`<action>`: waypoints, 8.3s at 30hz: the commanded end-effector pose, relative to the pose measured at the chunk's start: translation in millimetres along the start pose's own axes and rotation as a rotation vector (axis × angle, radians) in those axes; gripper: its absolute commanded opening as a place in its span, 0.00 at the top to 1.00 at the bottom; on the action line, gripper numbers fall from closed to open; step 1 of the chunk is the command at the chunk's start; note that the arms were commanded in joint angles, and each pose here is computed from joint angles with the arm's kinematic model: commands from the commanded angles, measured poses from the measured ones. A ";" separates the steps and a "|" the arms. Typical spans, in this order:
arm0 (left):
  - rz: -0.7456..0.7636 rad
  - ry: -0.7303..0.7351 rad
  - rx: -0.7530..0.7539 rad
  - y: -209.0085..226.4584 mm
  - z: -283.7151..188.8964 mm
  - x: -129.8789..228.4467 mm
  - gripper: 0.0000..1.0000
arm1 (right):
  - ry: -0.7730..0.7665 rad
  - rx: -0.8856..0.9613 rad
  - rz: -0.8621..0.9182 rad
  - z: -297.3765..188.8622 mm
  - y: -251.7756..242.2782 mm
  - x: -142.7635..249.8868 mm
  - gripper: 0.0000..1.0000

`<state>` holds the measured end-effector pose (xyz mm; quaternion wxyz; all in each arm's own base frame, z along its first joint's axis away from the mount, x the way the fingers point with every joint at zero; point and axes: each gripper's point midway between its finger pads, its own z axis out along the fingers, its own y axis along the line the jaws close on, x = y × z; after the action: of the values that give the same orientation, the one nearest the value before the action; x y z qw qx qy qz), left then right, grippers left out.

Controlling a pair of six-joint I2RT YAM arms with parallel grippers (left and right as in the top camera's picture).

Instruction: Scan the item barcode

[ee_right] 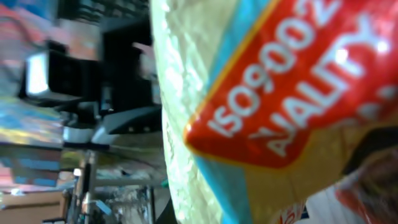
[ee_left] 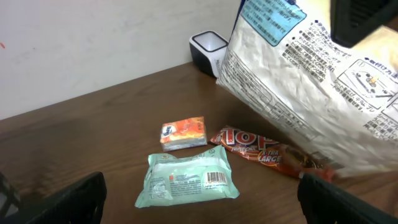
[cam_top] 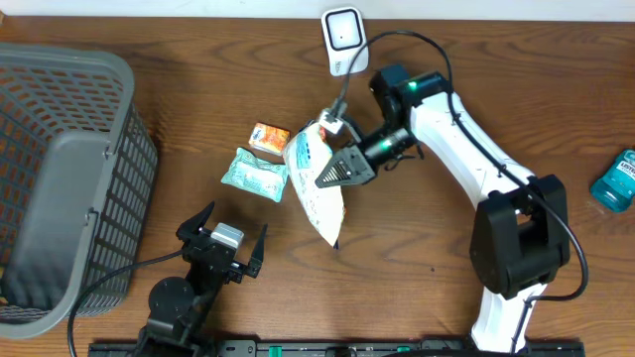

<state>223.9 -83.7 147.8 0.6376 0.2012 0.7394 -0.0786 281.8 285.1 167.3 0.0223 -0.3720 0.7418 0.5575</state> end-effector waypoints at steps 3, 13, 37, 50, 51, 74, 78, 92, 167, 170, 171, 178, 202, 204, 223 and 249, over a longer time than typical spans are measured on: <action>-0.016 0.037 0.015 -3.9 1.5 12.9 0.02 | -0.256 -0.283 -0.227 6.9 15.7 -2.4 0.99; -0.016 0.037 0.015 -3.9 1.5 12.9 0.02 | -0.298 -0.244 -0.557 16.9 6.5 15.7 0.99; -0.016 0.037 0.015 -3.9 1.5 12.9 0.02 | -0.279 -0.267 -0.215 3.6 -1.1 8.2 0.99; -0.017 0.037 0.015 -3.9 1.5 12.9 0.02 | -0.306 -0.286 0.262 -32.9 2.1 21.1 0.99; -0.016 0.037 0.015 -3.9 1.5 12.9 0.02 | -0.312 -0.284 0.273 -36.2 6.1 23.4 0.99; -0.016 0.037 0.015 -3.9 1.5 12.9 0.02 | -0.253 -0.151 -0.314 -13.5 -21.3 37.1 0.99; -0.016 0.037 0.015 -3.9 1.5 12.9 0.02 | -0.248 -0.159 -0.233 -8.7 -35.4 37.3 0.99; -0.016 0.037 0.015 -3.9 1.5 12.9 0.02 | -0.019 0.001 -0.048 -19.3 -70.4 83.9 0.84; -0.016 0.037 0.015 -3.9 1.5 12.9 0.02 | -0.203 1.145 1.142 9.5 -97.5 82.3 0.06; -0.016 0.037 0.015 -3.9 1.5 12.9 0.02 | -0.165 1.168 1.174 11.9 -108.2 93.4 0.46; -0.016 0.037 0.015 -3.9 1.5 12.9 0.02 | -0.154 1.176 1.184 11.4 -109.5 96.8 0.64; -0.016 0.037 0.015 -3.9 1.5 12.9 0.02 | -0.092 1.155 1.119 -7.8 -110.6 97.9 0.99; -0.016 0.037 0.015 -3.9 1.5 12.9 0.02 | -0.153 0.014 0.503 -56.3 -26.2 37.6 0.99; -0.016 0.037 0.015 -3.9 1.5 12.9 0.02 | -0.149 0.011 0.502 -55.8 -24.8 38.8 0.99; -0.016 0.037 0.015 -3.9 1.5 12.9 0.02 | -0.105 -0.027 0.588 -54.3 -8.9 51.6 0.99; -0.016 0.037 0.015 -3.9 1.5 12.9 0.02 | -0.162 0.944 0.453 -155.5 -38.0 22.1 0.99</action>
<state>223.9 -83.6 147.8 0.6376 0.2009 0.7395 -0.0786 323.3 175.8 172.9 0.0691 -0.2251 0.9135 0.3317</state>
